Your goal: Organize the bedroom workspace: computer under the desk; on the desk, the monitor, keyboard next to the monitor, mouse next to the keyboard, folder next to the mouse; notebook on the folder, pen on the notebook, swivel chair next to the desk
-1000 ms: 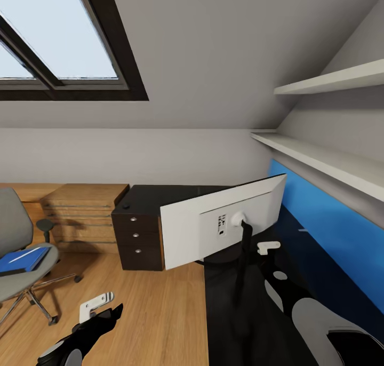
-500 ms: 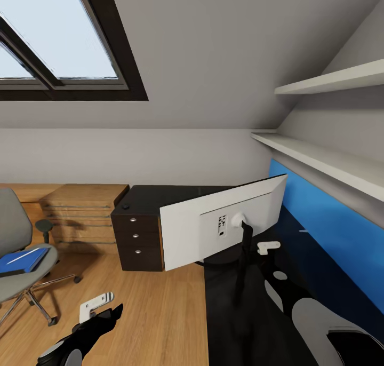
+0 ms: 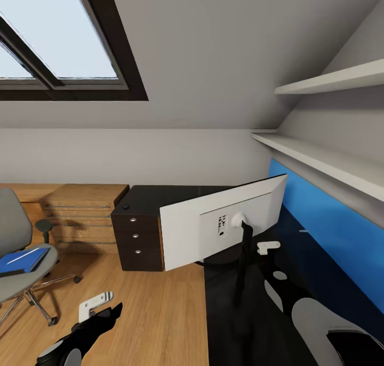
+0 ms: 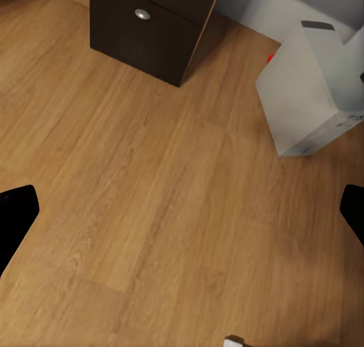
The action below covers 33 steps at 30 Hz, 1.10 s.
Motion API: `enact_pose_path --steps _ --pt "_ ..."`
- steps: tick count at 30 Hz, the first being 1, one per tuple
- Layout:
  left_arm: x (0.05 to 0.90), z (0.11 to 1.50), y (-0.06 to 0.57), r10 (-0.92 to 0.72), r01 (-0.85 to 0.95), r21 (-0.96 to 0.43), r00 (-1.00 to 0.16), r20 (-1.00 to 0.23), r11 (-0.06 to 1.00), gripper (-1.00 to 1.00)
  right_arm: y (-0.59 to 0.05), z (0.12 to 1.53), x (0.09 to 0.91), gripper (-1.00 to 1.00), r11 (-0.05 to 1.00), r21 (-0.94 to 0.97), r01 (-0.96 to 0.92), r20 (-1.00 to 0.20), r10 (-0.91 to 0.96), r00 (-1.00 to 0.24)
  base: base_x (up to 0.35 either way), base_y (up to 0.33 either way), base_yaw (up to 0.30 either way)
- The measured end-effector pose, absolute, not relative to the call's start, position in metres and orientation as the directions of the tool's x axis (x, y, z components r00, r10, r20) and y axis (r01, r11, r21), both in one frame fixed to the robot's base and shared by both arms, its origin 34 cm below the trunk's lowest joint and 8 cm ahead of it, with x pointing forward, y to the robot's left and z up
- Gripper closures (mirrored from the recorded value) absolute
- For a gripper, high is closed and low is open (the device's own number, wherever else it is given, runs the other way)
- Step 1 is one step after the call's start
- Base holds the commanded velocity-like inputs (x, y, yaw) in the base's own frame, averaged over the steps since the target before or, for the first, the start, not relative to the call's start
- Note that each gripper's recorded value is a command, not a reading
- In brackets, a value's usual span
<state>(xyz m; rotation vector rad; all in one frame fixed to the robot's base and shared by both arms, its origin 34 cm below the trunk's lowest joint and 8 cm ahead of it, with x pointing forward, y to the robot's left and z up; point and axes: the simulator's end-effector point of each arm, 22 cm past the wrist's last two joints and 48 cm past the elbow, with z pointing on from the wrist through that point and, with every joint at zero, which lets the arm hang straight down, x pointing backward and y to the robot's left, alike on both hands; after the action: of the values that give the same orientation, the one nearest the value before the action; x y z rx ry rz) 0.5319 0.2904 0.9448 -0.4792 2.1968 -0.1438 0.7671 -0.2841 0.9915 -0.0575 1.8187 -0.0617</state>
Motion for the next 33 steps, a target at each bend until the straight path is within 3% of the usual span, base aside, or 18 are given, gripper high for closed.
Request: enact_pose_path --steps 19,33 --pt "0.5369 0.9401 0.2892 -0.385 -0.284 -0.266 -0.555 -0.738 0.921 -1.0 -0.2838 0.9845 0.771 -1.0 0.997 -0.075 -0.008 -0.966 -0.074 -0.247 0.001 0.0 0.0" --pt "0.5368 0.9399 0.2891 -0.384 -0.283 -0.266 -0.556 -0.737 0.922 -1.0 -0.2838 0.9845 0.771 -1.0 0.997 -0.075 -0.008 -0.966 -0.075 -0.247 0.106 0.0 0.0"
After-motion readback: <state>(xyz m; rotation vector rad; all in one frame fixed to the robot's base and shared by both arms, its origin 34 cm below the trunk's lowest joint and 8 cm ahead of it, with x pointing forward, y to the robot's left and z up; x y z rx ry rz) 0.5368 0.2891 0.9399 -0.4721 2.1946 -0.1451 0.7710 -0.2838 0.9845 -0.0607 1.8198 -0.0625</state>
